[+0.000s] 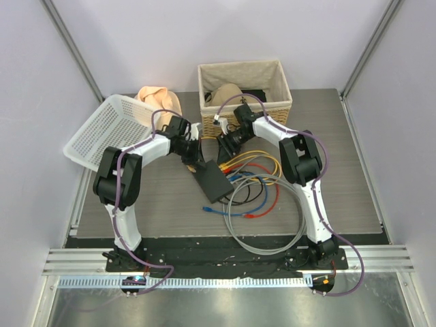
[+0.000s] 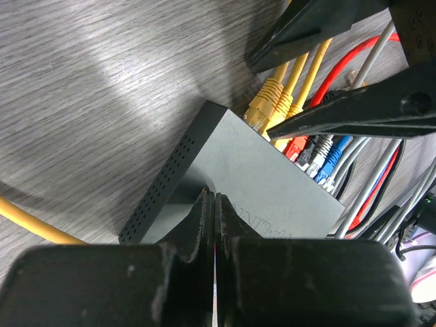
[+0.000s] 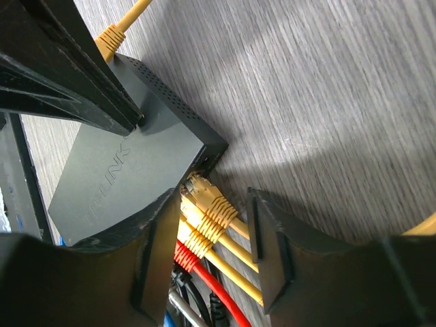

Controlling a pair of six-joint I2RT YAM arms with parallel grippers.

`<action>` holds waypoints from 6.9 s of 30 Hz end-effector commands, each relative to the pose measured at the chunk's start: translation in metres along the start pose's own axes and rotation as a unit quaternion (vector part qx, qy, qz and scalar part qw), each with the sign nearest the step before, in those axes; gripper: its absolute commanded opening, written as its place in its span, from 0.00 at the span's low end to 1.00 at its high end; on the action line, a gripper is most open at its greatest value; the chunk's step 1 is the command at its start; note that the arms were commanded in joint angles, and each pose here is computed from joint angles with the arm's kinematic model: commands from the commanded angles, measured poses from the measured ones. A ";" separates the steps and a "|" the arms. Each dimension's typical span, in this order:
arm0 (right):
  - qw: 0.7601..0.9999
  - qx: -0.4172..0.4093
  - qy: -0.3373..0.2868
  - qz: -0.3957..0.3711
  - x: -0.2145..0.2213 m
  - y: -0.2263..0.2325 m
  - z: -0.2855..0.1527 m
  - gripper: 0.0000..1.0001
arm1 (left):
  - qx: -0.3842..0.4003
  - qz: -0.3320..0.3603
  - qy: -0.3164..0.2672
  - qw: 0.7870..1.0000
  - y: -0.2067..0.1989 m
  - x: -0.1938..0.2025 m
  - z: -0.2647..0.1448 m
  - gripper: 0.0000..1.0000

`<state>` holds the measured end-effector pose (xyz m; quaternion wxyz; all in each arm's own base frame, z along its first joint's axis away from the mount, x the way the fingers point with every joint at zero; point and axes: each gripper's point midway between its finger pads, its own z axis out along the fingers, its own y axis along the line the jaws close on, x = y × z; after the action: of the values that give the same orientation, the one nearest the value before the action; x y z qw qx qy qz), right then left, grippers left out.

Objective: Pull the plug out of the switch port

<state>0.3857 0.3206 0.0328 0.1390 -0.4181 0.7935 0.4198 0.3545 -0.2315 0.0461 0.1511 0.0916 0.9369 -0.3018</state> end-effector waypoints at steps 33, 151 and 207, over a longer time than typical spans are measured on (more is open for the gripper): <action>0.996 0.003 0.093 0.004 0.049 -0.011 0.032 0.15 | -0.087 -0.001 0.062 0.994 0.044 0.043 0.016 0.00; 0.938 0.209 -0.203 -0.188 -0.187 0.064 -0.160 0.76 | -0.057 -0.032 -0.060 0.996 0.017 -0.021 -0.076 0.00; 0.952 0.238 -0.023 -0.192 0.012 0.077 -0.140 0.01 | -0.032 -0.026 -0.010 0.999 0.000 0.035 -0.038 0.00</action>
<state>0.4809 0.1608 0.1631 0.4481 -0.2784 0.8492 -0.0248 0.2928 -0.2034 0.0419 0.1247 0.0448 0.9550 -0.2654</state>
